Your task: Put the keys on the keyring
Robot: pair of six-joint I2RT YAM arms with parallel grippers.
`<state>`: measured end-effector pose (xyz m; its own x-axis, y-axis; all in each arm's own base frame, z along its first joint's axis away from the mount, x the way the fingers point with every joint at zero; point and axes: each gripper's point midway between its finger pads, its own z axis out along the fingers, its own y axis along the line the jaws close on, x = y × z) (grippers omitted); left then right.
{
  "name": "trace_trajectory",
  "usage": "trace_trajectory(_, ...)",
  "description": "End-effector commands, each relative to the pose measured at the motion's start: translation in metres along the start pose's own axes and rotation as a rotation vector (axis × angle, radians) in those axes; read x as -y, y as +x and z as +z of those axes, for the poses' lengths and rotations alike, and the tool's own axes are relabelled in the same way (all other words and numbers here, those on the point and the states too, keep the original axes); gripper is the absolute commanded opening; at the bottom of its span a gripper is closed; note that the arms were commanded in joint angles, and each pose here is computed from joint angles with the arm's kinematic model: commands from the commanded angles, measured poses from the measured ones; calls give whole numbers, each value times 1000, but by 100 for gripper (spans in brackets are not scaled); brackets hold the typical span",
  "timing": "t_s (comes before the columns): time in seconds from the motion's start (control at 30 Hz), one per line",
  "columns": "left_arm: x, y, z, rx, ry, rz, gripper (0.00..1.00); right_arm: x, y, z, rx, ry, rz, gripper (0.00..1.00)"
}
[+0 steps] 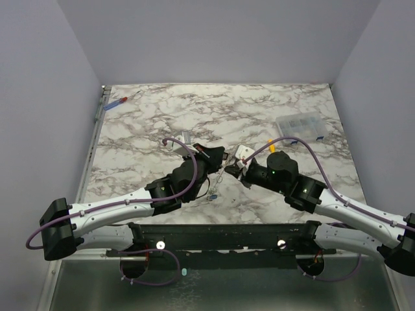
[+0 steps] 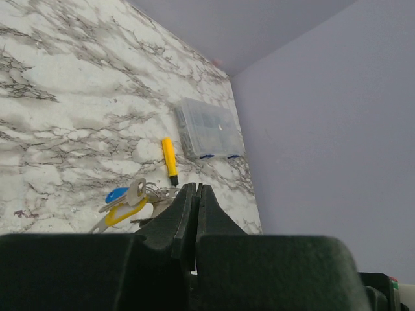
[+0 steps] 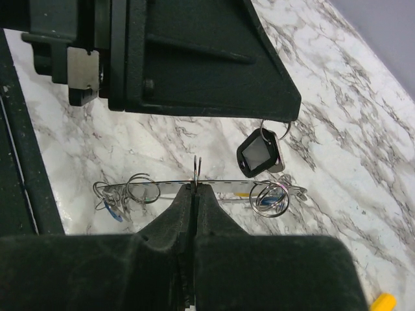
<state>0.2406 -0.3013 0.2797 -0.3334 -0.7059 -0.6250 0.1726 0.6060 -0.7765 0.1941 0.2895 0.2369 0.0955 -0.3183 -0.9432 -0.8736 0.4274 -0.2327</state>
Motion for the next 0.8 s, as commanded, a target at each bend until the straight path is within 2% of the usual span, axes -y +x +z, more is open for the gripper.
trace_trajectory(0.0,-4,7,-1,-19,-13,-28,0,19,-29,3,98,86,-29,1)
trace_trajectory(0.2,-9,14,-4,-46,-12,-38,0,34,-25,1,100,178,-28,1)
trace_trajectory(0.4,-10,21,-6,-75,-1,-45,0,35,-21,3,92,184,-48,1)
trace_trajectory(0.77,-15,17,-8,-60,-12,-71,0,19,-9,7,65,96,-88,1)
